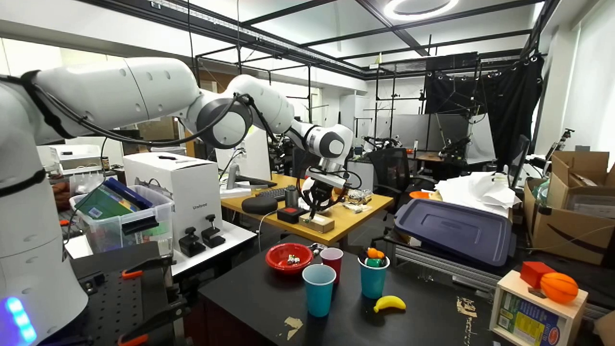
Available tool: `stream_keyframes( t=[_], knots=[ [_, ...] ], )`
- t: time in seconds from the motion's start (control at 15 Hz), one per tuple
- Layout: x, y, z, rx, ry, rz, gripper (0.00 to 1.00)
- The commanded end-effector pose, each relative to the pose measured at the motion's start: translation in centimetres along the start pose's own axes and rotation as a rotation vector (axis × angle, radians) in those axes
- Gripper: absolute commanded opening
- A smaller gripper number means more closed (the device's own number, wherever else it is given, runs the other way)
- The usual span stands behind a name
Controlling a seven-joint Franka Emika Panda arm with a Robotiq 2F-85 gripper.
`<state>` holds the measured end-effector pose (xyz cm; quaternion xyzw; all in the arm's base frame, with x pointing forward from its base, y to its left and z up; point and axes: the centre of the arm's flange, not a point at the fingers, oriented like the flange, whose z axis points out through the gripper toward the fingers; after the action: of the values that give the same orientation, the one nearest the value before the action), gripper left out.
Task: Put the sweets into the blue cup.
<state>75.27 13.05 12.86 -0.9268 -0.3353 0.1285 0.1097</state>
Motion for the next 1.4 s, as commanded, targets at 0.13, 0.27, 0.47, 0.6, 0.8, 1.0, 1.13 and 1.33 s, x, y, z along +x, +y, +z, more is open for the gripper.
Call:
stream_keyframes(
  t=[0.13, 0.27, 0.47, 0.6, 0.8, 1.0, 1.13, 1.33],
  knots=[
    [-3.8, -0.6, -1.7, 0.053, 0.005, 0.009, 0.00],
    [-4.4, -0.3, -1.7, 0.054, -0.001, 0.017, 0.00],
    [-4.5, 0.1, -1.9, 0.058, -0.025, 0.028, 0.00],
    [-5.0, 0.2, -2.0, 0.065, -0.055, 0.042, 0.00],
    [-6.3, -0.1, -2.9, 0.061, -0.095, 0.081, 0.00],
    [-7.2, -0.1, -3.4, 0.042, -0.125, 0.116, 0.00],
    [-7.8, -0.1, -3.4, 0.043, -0.140, 0.144, 0.00],
    [-8.4, 0.0, -3.0, 0.058, -0.183, 0.182, 0.00]
  ],
)
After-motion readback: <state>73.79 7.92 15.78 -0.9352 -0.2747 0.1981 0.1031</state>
